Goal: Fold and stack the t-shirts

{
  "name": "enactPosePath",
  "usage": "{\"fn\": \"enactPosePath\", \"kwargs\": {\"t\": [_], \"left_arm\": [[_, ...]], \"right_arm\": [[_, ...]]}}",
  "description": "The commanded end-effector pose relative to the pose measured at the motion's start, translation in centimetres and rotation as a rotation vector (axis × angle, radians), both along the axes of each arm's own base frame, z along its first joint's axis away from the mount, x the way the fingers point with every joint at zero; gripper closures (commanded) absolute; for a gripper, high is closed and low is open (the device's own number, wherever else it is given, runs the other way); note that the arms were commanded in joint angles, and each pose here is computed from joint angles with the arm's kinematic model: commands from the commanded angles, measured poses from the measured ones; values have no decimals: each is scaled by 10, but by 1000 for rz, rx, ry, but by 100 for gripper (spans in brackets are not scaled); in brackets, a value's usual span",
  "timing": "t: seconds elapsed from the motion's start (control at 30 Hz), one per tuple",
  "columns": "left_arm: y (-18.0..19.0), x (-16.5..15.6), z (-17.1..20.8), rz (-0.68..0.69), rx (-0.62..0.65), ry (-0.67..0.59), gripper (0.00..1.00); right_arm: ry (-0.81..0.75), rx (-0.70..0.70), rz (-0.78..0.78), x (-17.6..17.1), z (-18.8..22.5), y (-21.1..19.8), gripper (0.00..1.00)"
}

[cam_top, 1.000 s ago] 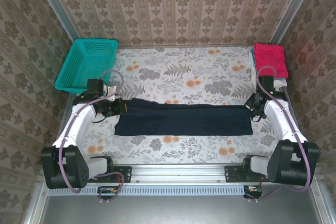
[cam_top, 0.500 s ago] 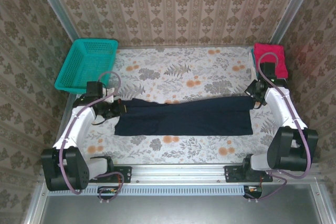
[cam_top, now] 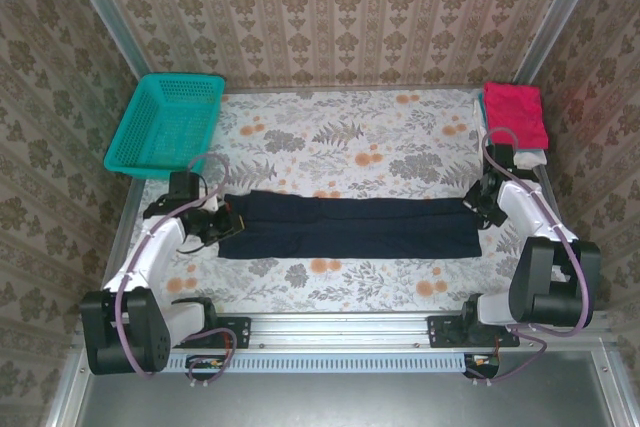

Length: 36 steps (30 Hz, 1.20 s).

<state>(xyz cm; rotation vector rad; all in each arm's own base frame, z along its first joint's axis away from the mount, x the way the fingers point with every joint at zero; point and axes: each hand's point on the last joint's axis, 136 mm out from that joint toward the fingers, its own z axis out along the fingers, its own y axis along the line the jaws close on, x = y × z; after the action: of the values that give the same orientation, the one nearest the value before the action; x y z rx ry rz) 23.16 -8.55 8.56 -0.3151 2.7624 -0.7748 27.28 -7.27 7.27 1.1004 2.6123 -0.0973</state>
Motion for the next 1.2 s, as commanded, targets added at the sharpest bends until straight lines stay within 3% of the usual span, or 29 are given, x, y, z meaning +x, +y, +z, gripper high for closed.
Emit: {"fn": "enactPosePath", "kwargs": {"t": [0.0, 0.1, 0.37, 0.4, 0.47, 0.53, 0.6, 0.7, 0.8, 1.0, 1.17], "left_arm": [[2, -5, -7, 55, 9, 47, 100], [11, -9, -16, 85, 81, 88, 100], [11, -18, -23, 92, 123, 136, 100], [10, -20, -23, 88, 125, 141, 95], [9, -23, -22, 91, 131, 155, 70], [10, -25, -19, 94, 137, 149, 57], [14, -22, -9, 98, 166, 118, 41], [20, -12, 13, 110, 214, 47, 17], [5, 7, 27, 69, 230, -20, 0], [-56, 50, 7, -5, 126, -43, 0], [-63, 48, -38, -3, 113, 60, 1]], "right_arm": [[8, -24, 0, -1, -3, -5, 100], [0, -21, 1, 1, -2, -5, 100], [42, 2, 5, -3, -16, -2, 100], [40, 4, 9, -2, -15, -1, 100], [27, 2, 19, -2, -11, -1, 83], [-18, -7, 50, 1, -1, 1, 54], [-67, -17, 87, 7, 8, 3, 35], [-119, -35, 149, 16, 22, 11, 21], [-156, -31, 226, 29, 29, 31, 18], [-178, 85, 348, 55, 10, 98, 20], [-109, 185, 332, 55, -29, 126, 21]]}}
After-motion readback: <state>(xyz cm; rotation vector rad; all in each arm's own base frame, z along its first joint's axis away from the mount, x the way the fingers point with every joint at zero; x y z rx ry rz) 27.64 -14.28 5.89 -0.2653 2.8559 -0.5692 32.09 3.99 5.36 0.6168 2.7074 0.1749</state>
